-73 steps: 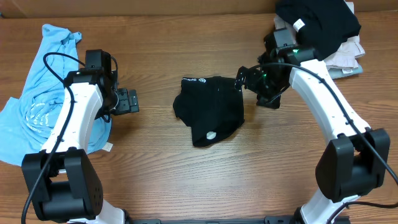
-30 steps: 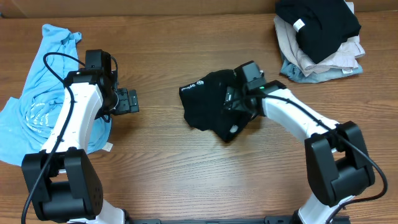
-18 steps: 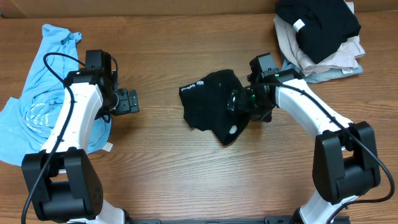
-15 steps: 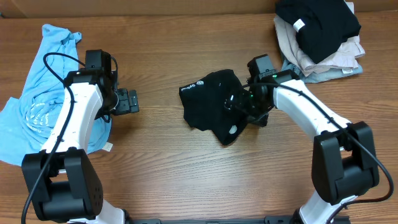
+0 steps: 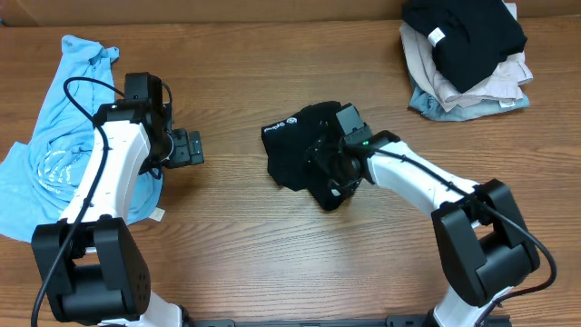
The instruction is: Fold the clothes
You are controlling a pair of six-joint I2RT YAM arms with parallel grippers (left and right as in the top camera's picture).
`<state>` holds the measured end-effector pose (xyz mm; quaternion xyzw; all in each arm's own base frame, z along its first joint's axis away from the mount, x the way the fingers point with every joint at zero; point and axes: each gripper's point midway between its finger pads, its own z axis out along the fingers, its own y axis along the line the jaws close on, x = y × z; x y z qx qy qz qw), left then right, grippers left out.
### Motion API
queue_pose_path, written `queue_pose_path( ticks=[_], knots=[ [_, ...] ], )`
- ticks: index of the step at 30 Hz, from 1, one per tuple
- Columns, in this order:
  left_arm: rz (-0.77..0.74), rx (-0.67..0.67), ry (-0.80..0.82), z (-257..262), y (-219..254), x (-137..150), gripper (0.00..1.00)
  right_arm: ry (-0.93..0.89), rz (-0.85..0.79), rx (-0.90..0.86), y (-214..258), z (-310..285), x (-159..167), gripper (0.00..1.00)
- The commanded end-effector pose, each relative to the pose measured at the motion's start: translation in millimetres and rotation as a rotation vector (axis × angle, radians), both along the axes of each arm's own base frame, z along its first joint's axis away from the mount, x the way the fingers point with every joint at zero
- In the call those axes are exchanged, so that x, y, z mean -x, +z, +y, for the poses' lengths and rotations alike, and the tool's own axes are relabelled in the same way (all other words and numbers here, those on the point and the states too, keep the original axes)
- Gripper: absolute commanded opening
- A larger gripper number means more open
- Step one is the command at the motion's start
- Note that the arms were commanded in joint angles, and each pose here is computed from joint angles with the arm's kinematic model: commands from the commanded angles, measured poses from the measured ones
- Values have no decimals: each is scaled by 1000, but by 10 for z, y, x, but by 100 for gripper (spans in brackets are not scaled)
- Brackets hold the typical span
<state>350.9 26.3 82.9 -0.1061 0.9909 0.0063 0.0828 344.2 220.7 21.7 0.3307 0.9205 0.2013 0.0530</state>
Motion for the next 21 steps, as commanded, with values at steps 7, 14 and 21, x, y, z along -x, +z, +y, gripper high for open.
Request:
queue_pose_path(
  ticks=[7, 14, 21],
  knots=[
    [-10, 9, -21, -20, 22, -53, 100, -44, -125, 43, -221, 178, -159, 77],
    [-10, 9, -21, -20, 22, -53, 100, -22, -61, 54, -537, 271, -31, 59],
    [-10, 9, -21, -20, 22, -53, 100, 38, -43, 22, -551, 303, 0, 29]
  ],
)
